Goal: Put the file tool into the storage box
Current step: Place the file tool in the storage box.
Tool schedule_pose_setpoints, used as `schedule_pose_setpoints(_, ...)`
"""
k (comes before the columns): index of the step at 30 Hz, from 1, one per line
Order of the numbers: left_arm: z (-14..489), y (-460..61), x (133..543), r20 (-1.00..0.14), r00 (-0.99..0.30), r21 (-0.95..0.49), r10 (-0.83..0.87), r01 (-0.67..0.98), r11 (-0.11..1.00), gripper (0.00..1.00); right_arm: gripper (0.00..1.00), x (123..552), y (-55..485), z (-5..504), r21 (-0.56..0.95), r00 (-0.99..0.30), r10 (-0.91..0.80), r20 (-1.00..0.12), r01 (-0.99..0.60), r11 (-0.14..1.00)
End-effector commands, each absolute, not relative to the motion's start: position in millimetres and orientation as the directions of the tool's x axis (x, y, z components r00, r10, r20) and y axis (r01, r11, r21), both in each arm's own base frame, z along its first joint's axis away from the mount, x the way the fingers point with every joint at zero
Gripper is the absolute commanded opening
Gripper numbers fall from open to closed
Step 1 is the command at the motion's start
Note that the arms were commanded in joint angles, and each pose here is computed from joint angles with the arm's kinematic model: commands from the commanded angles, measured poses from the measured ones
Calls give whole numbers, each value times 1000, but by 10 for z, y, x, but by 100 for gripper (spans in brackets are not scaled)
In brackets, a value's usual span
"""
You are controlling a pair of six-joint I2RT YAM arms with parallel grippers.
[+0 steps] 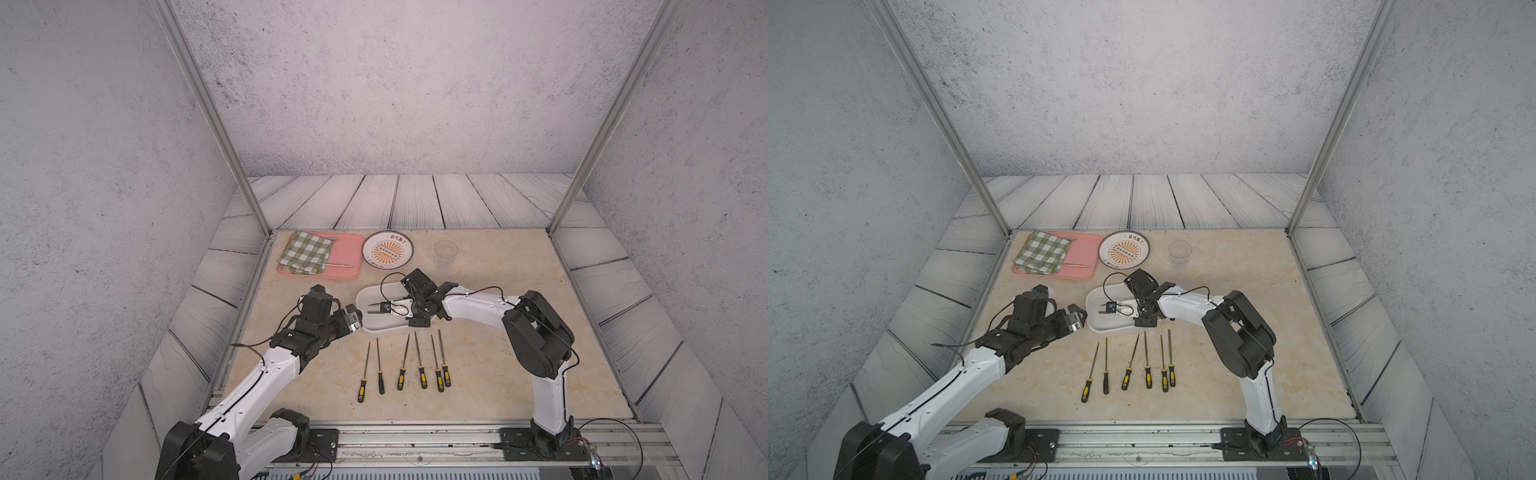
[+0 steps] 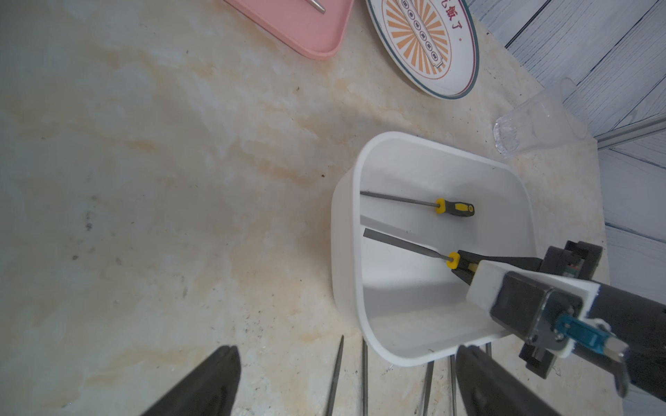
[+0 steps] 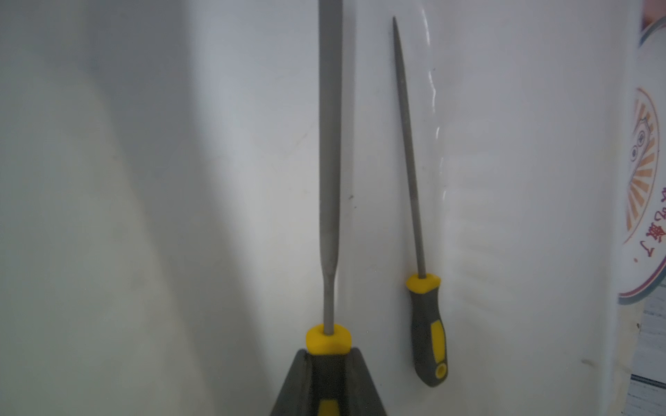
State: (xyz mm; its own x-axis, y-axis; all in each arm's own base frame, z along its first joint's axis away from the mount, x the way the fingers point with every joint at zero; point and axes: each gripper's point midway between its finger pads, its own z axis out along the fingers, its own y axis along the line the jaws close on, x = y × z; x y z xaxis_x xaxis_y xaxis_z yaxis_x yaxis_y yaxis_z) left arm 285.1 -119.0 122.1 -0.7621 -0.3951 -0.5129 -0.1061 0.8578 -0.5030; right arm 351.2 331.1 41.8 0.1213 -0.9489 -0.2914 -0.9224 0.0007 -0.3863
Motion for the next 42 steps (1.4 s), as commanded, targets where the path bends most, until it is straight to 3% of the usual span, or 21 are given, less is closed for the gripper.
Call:
schedule_pose_setpoints(1,1236,-1187,2888,-517,-758,-509,-398,-102,855,98,0,3649,3313,395,-410,115,-955,-273,-912,8)
schedule_pose_setpoints(10,1235,-1217,2885,-512,-766,-515,-389,-90,853,98,8,3791,3326,453,-451,98,-963,-251,-892,26)
schedule_pose_setpoints(20,1206,-1304,2936,-490,-785,-533,-380,-76,843,98,60,3898,3349,800,-507,69,-952,-299,-857,97)
schedule_pose_setpoints(21,1207,-1305,2957,-492,-783,-533,-381,-76,843,99,61,3896,3343,837,-508,61,-949,-310,-854,111)
schedule_pose_setpoints(27,1246,-1357,3131,-516,-780,-516,-355,-47,855,98,62,3837,3283,1200,-509,-19,-902,-431,-820,261)
schedule_pose_setpoints(32,1229,-1433,3277,-508,-800,-501,-320,-28,865,98,62,3715,3119,1690,-468,-121,-789,-602,-747,472)
schedule_pose_setpoints(37,1232,-1578,3359,-480,-822,-540,-307,1,841,98,62,3457,2836,2067,-326,-260,-617,-743,-664,673)
schedule_pose_setpoints(42,1223,-1617,3334,-468,-826,-564,-316,4,826,98,62,3167,2296,2296,-155,-410,-372,-833,-473,867)
